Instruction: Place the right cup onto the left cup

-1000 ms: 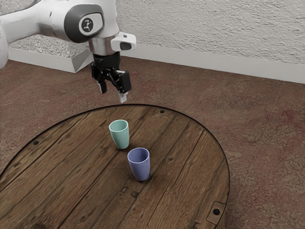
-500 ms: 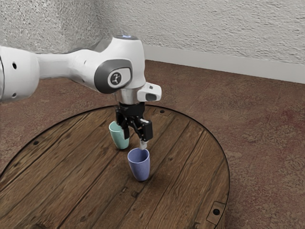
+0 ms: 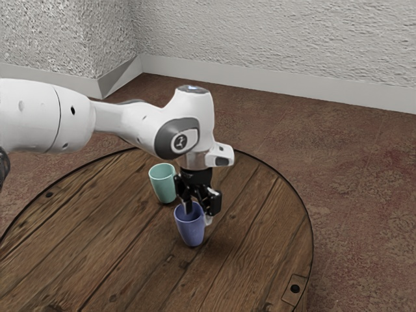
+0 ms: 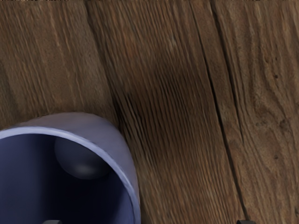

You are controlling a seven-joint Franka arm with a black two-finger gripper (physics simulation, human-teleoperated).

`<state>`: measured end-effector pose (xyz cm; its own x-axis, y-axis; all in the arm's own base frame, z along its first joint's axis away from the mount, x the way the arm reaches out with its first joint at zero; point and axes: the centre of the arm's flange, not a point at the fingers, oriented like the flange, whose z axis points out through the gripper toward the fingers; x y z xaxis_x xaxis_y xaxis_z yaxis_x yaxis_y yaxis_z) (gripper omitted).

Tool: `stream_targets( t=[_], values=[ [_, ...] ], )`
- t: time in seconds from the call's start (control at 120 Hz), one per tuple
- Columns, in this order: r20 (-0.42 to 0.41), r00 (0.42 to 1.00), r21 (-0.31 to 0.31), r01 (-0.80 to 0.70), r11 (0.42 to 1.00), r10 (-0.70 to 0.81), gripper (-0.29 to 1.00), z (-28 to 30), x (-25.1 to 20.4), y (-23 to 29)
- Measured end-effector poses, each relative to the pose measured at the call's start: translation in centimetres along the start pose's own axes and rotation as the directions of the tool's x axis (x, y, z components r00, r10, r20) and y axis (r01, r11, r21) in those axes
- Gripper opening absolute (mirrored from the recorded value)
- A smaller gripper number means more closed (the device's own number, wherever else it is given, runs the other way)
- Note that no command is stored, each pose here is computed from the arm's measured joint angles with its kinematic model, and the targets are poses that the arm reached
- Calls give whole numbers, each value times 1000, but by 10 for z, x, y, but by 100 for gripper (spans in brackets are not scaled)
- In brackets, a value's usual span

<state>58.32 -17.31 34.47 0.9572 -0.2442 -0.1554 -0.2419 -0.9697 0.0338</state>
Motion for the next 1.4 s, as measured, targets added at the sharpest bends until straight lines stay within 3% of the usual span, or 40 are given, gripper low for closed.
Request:
stream_targets(
  t=[0.233, 0.55, 0.708, 1.058, 1.4],
  values=[
    [-5, 1000, 4, 20, 1000, -20, 40, 18, 16, -3],
    [-15, 999, 8, 31, 999, -31, 7, 17, 22, -3],
    [-18, 999, 8, 39, 999, -39, -2, 16, 22, -4],
    [-41, 998, 26, 57, 998, -56, -7, -15, 13, -12],
    [-132, 989, 107, 85, 991, -71, -8, -105, 28, -52]
  ],
)
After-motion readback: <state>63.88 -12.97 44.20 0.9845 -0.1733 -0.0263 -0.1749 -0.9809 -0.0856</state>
